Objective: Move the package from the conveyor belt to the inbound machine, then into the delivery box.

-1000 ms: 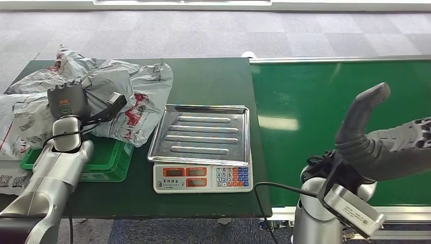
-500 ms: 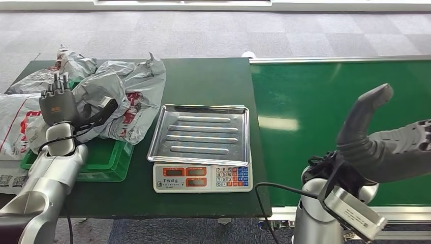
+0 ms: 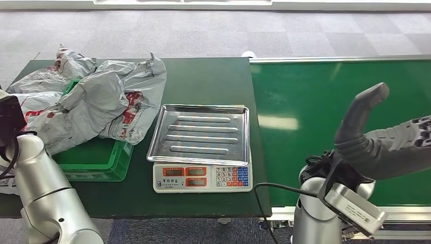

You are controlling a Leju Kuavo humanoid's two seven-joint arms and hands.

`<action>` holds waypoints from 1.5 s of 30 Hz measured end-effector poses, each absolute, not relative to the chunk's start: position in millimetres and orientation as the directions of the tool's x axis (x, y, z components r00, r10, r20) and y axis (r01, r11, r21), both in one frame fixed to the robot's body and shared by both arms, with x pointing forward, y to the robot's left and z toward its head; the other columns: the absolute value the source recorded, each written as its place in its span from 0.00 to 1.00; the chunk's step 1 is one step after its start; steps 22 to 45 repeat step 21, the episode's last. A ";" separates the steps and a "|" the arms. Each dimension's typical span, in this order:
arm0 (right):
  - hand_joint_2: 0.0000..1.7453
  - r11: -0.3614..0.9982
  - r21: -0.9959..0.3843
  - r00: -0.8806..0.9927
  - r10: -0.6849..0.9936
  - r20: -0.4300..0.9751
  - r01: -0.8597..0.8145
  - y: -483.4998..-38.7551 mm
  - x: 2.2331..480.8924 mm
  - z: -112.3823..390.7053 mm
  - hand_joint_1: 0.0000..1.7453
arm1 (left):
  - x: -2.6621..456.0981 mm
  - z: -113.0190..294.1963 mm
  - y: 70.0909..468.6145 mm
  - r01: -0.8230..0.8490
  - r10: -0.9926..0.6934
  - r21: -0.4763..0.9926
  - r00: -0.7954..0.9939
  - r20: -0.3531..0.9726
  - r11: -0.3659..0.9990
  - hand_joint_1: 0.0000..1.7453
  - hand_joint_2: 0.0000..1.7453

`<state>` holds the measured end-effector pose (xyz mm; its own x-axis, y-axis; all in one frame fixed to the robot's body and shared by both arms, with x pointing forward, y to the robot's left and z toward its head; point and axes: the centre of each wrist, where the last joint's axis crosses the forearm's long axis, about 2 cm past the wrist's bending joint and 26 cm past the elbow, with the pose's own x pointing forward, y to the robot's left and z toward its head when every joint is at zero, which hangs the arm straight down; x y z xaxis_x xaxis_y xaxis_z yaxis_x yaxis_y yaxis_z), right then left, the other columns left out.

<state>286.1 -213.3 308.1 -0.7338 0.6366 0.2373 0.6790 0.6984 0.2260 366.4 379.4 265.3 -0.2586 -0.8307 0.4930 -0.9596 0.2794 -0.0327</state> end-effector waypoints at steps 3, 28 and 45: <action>1.00 0.699 0.223 -0.733 0.637 0.239 0.679 -213.0 286.5 307.6 0.00 | 354.9 278.0 370.9 -0.954 -0.825 -0.114 -0.296 0.481 0.276 0.00 0.50; 1.00 0.816 0.350 -0.870 0.336 0.361 0.460 -181.8 288.0 296.0 0.00 | 335.3 269.4 245.3 -0.168 -0.109 -0.087 -0.876 0.470 0.982 0.00 1.00; 1.00 0.816 0.350 -0.870 0.336 0.361 0.460 -181.8 288.0 296.0 0.00 | 335.3 269.4 245.3 -0.168 -0.109 -0.087 -0.876 0.470 0.982 0.00 1.00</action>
